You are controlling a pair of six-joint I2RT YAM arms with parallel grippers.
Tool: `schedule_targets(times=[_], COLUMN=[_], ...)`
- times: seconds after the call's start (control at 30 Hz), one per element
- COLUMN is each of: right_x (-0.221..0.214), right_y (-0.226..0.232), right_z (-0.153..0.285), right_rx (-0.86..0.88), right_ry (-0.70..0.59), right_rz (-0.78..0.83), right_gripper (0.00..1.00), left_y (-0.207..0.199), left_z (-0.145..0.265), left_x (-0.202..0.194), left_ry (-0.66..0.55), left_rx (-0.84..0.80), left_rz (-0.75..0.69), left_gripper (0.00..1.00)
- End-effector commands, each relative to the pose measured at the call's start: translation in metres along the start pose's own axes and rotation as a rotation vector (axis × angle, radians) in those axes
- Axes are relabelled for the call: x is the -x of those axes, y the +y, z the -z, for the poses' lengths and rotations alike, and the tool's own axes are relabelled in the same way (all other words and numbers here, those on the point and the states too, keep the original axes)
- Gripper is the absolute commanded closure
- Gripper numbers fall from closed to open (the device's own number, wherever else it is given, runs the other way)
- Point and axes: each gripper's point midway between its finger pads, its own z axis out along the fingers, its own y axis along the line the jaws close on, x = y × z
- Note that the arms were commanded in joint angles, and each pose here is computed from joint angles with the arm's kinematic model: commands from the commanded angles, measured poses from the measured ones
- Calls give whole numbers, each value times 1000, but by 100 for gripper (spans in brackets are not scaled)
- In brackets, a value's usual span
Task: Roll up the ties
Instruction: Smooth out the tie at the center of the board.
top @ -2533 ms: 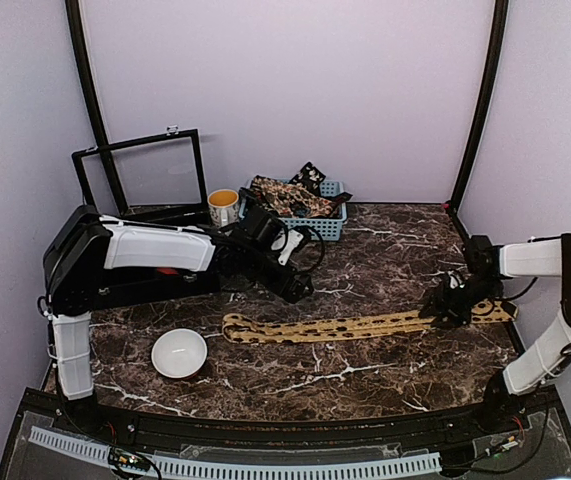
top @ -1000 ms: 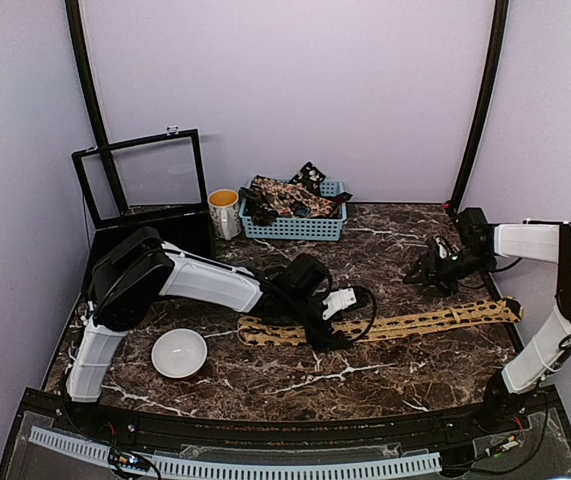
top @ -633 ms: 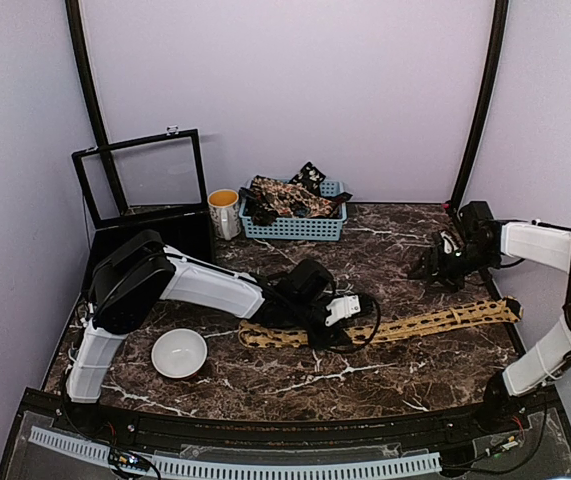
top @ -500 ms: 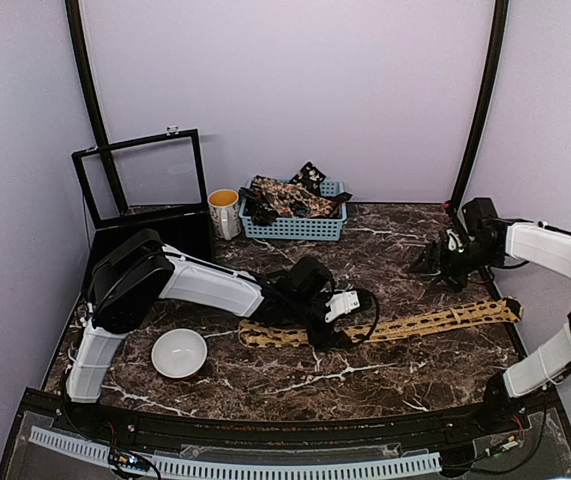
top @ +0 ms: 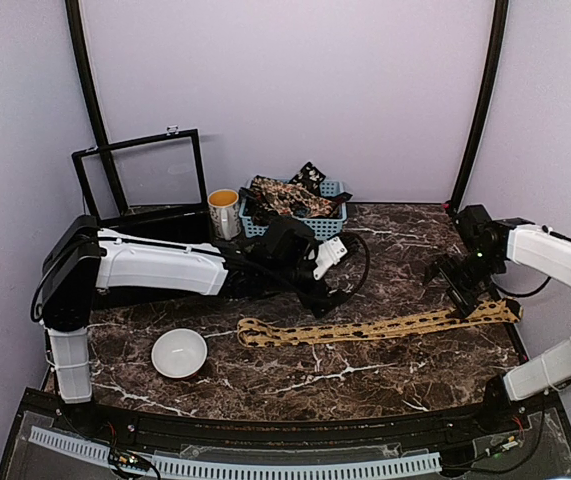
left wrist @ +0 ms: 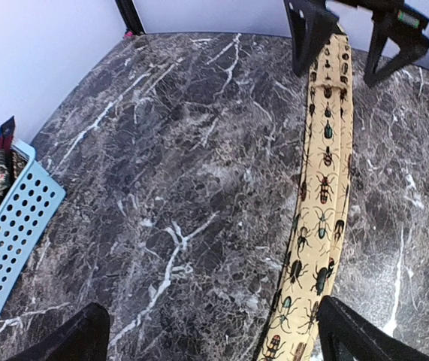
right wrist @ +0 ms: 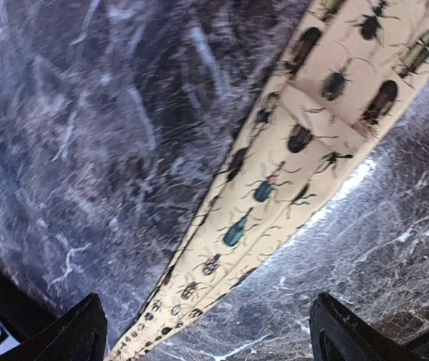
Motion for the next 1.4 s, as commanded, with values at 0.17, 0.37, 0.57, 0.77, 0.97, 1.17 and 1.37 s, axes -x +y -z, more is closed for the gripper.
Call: schedule_targets(times=[0.17, 0.37, 0.57, 0.77, 0.97, 1.17, 1.37], right_x=[16, 18, 19, 17, 27, 43, 54], right_y=[-33, -42, -49, -65, -82, -77, -42], right_z=[-31, -49, -66, -75, -72, -72, -57], right_rx=[-232, -270, -285, -327, -324, -285, -185], right_ry=[-67, -67, -67, -59, -89, -93, -108], right_rz=[-171, -179, -186, -210, -269, -249, -197], right_gripper=[11, 12, 11, 26, 36, 35, 29], left_y=[13, 16, 21, 20, 21, 19, 17], left_z=[25, 30, 33, 37, 42, 41, 41], left_x=[4, -9, -16, -26, -30, -32, -34], left_ry=[-27, -11, 3, 25, 31, 37, 37], left_rx=[70, 80, 72, 66, 73, 66, 54], left_rz=[62, 65, 94, 97, 104, 122, 143], left_gripper=[1, 1, 1, 2, 2, 2, 3])
